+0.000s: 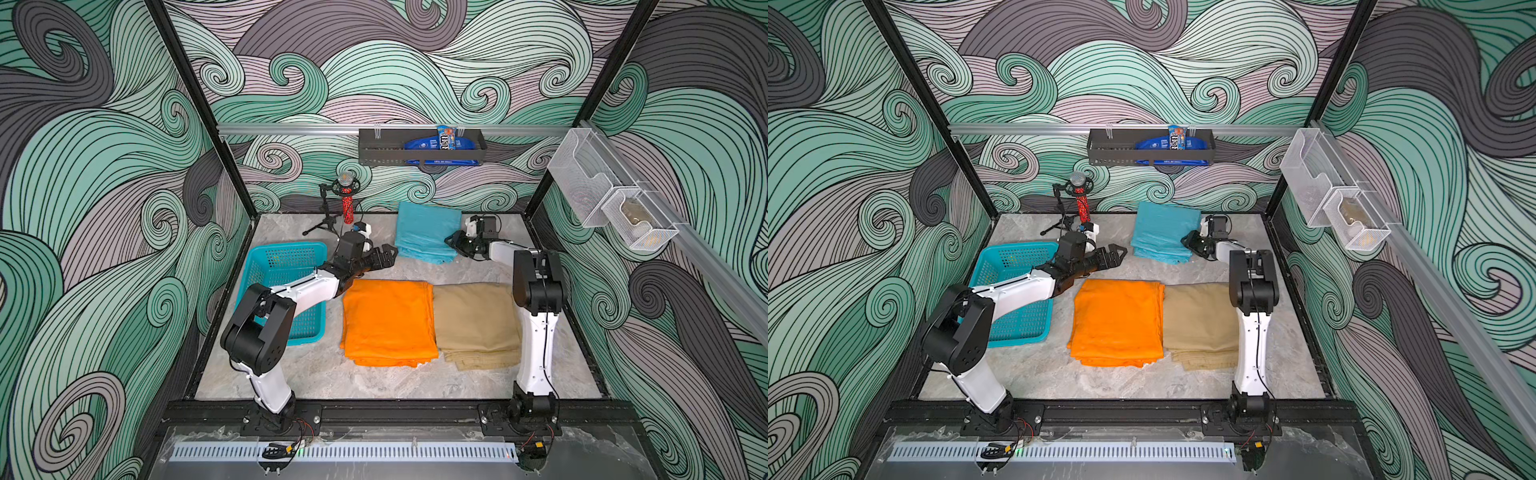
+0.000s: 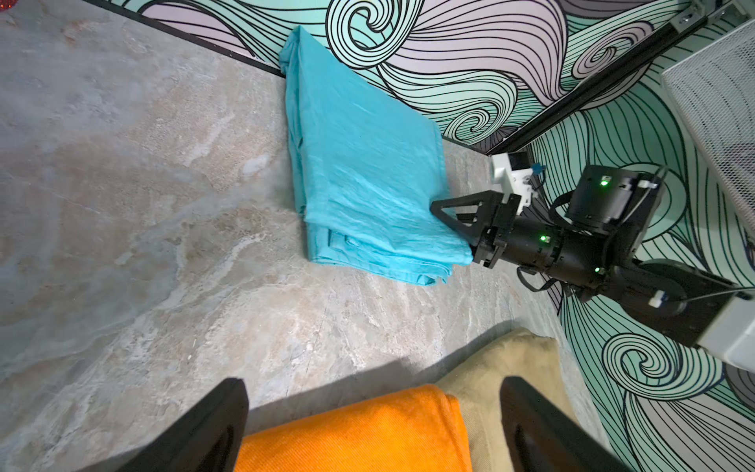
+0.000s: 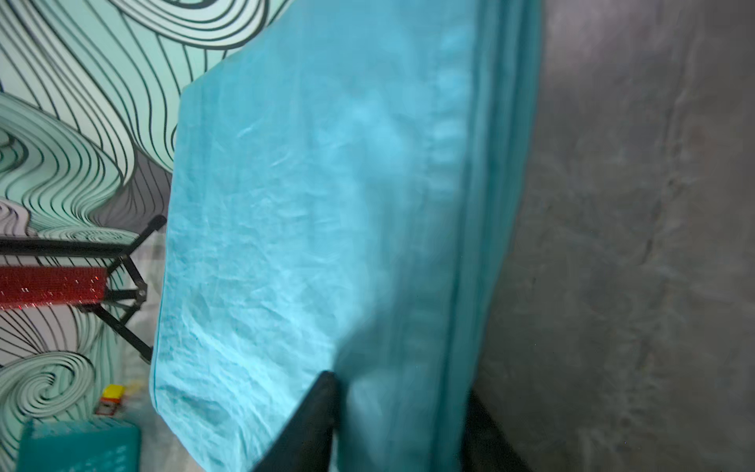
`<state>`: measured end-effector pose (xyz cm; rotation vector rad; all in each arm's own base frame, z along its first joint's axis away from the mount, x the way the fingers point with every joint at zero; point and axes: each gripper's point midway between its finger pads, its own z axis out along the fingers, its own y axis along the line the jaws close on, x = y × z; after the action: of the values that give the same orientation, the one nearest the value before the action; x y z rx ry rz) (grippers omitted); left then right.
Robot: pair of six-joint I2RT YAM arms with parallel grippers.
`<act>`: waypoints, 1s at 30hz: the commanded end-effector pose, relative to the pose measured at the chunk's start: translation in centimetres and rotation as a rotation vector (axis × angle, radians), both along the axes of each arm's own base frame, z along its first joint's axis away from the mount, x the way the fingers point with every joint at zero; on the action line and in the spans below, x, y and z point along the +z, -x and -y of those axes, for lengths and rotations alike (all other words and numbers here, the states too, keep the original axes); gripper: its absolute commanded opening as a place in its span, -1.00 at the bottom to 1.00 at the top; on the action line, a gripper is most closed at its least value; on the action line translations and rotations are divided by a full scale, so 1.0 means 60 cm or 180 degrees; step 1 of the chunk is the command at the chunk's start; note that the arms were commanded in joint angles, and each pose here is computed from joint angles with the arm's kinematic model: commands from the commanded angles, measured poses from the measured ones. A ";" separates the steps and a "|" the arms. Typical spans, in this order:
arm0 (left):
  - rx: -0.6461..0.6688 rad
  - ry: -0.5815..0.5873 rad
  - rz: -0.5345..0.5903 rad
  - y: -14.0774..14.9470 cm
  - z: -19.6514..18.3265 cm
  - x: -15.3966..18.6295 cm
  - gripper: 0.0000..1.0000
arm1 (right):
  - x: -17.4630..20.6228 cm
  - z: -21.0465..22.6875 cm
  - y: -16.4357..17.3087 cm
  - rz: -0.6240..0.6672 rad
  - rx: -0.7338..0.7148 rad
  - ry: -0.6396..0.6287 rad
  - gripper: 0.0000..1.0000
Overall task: Put the folded long pants in the basket
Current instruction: Move the long pant to the center of the board, then pick up the long pant at the center of the board.
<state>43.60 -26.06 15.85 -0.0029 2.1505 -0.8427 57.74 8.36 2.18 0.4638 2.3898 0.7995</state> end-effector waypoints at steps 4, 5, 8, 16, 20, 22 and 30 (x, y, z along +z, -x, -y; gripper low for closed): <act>-0.0101 0.0148 0.0250 -0.013 0.011 0.021 0.97 | 0.018 -0.013 0.021 -0.0026 0.0095 -0.0016 -1.00; -0.0128 0.0159 0.0242 -0.020 0.017 0.019 0.97 | 0.027 -0.011 0.029 -0.0003 0.0107 0.0007 -1.00; -0.0207 0.0150 0.0148 -0.042 0.036 0.006 0.97 | 0.039 -0.010 0.066 -0.0021 0.0163 0.0050 -1.00; -0.0214 -0.0051 -0.0280 -0.077 0.056 -0.091 0.96 | 0.037 -0.006 0.153 -0.0106 0.0223 0.0266 -1.00; -0.0280 -0.0114 -0.0651 -0.082 0.069 -0.162 0.88 | 0.021 -0.009 0.168 -0.0187 0.0249 0.0269 -1.00; -0.0350 -0.0101 -0.0824 -0.080 0.083 -0.190 0.84 | 0.015 -0.014 0.172 -0.0209 0.0282 0.0281 -1.00; -0.0501 -0.0047 -0.0997 -0.059 0.133 -0.232 0.66 | 0.010 -0.039 0.171 -0.0200 0.0386 0.0316 -1.00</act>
<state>49.17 -32.87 4.68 0.0464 2.3680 -0.9433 47.75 9.32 3.03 0.3655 2.5056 0.7039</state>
